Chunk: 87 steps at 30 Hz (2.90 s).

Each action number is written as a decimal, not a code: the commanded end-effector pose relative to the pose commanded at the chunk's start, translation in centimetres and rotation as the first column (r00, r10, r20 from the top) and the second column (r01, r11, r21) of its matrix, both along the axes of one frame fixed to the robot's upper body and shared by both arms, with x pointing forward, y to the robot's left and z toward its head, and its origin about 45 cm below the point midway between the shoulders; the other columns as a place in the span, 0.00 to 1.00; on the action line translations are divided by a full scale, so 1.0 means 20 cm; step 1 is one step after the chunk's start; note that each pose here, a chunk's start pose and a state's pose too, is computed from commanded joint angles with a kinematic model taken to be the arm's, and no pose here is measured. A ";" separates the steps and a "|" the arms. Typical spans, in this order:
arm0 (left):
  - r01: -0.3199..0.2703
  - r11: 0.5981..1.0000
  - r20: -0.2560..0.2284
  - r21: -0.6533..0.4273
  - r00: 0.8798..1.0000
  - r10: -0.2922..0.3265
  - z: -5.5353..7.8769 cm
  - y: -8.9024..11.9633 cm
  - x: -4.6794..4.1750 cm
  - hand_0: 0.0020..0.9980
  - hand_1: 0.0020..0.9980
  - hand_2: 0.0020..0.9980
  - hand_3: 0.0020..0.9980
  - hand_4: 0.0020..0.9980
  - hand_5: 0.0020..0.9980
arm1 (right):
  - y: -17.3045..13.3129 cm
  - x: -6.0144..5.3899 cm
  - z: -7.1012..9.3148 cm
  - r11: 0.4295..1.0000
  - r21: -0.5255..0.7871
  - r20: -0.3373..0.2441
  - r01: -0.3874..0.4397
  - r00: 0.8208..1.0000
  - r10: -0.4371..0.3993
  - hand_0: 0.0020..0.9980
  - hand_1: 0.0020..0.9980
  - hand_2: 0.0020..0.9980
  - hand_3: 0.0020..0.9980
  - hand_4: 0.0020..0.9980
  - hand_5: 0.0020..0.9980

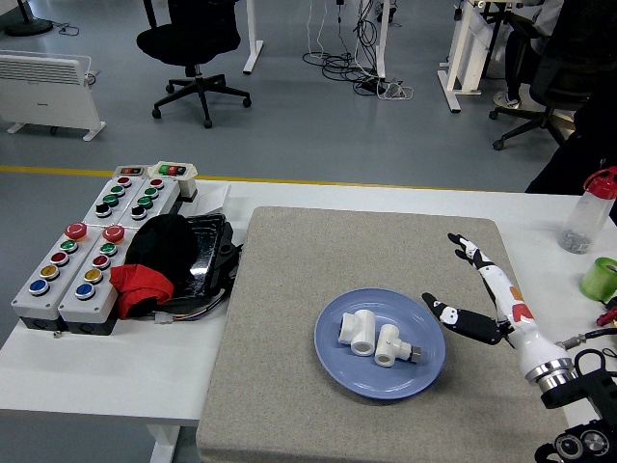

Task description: Pick pipe place plate twice

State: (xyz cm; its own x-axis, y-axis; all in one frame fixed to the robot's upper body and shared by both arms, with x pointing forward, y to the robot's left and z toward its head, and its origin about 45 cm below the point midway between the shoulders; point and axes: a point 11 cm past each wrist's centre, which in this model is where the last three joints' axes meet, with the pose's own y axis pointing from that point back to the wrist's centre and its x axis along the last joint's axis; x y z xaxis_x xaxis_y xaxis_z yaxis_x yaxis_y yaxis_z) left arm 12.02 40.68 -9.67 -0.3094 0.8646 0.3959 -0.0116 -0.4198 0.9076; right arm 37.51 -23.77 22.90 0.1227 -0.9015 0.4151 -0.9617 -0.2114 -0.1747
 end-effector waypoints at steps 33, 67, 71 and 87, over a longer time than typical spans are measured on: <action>0.010 1.000 0.013 0.008 1.000 -0.010 0.01 0.01 0.035 0.71 0.75 0.72 0.65 0.40 1.00 | -0.57 -0.08 -0.13 0.340 0.865 -0.364 0.369 0.928 -0.080 0.80 0.77 0.83 0.80 0.62 0.53; 0.002 1.000 0.011 0.016 1.000 -0.003 0.02 0.02 0.027 0.71 0.75 0.72 0.65 0.40 1.00 | -0.56 -0.10 -0.16 0.315 0.875 -0.354 0.368 0.930 -0.102 0.79 0.76 0.83 0.79 0.57 0.55; 0.006 1.000 0.015 0.016 1.000 -0.006 0.02 0.02 0.039 0.72 0.75 0.72 0.65 0.40 1.00 | -0.56 -0.10 -0.16 0.314 0.876 -0.352 0.366 0.930 -0.102 0.79 0.76 0.83 0.79 0.57 0.56; 0.051 0.999 0.035 0.007 0.998 -0.051 0.03 -0.02 0.135 0.71 0.75 0.72 0.65 0.40 1.00 | -0.62 -0.08 -0.08 0.299 0.894 -0.309 0.335 0.942 -0.131 0.79 0.76 0.83 0.78 0.56 0.56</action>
State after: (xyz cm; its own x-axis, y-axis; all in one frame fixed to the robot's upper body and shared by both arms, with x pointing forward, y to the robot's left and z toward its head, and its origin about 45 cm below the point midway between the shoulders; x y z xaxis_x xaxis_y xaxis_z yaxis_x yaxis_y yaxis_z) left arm 14.73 40.32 -9.01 -0.2788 0.8774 0.3905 -0.0651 -0.4229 0.9038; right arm 35.99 -36.16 21.22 -0.1961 -0.6780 -0.7084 -0.9724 0.2276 0.0514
